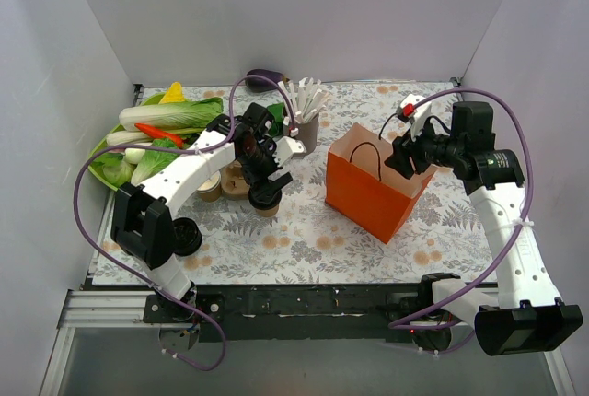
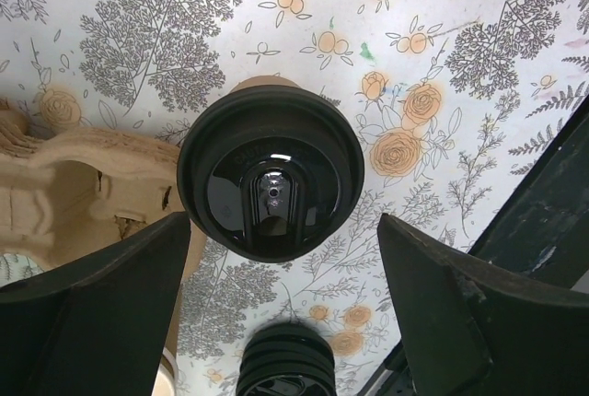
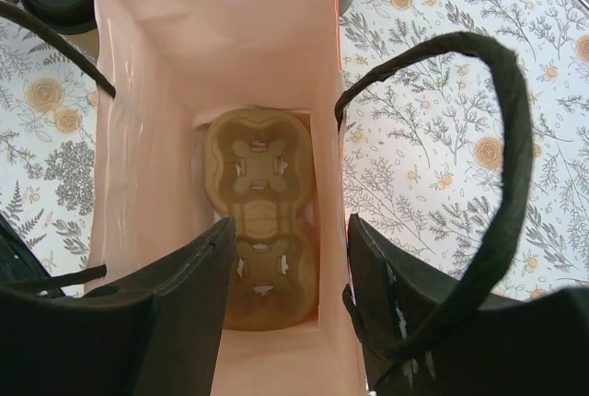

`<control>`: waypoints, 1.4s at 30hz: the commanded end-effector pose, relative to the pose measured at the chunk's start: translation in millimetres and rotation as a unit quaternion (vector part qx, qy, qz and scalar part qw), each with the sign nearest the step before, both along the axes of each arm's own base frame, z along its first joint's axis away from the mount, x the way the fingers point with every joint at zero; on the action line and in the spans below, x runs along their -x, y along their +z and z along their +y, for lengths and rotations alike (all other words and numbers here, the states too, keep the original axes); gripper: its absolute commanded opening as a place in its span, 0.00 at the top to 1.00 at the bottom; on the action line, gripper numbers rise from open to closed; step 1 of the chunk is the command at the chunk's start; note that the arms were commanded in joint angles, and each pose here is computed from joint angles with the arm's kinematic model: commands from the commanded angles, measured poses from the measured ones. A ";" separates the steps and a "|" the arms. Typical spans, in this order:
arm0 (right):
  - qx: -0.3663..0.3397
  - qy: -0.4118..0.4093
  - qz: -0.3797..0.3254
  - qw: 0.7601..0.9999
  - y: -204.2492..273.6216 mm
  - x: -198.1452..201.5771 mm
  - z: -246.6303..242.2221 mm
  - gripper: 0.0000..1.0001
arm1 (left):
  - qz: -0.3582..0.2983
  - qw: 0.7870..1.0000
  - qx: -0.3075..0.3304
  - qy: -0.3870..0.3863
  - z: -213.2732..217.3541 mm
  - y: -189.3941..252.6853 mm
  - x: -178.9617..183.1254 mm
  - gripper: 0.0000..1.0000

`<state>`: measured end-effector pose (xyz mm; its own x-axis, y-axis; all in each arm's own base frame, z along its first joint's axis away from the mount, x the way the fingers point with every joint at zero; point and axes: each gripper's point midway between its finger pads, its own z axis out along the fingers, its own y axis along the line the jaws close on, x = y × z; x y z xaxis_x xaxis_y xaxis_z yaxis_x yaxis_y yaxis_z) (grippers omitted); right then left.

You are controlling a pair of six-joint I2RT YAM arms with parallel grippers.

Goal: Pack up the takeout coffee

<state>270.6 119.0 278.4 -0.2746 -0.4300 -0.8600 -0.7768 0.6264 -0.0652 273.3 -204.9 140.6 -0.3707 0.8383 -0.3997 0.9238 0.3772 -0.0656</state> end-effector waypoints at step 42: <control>-0.012 0.004 -0.010 1.000 -4.8 -7.9 3.8 0.40 | -0.015 1.000 -0.006 -0.007 -7.1 6.1 2.4 0.20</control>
<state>274.7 120.1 270.5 -0.2721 -0.4283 -0.8617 -0.7779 0.6250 -0.0650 274.2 -216.2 132.0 -0.3712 0.8414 -0.3927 0.9248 0.3732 -0.0745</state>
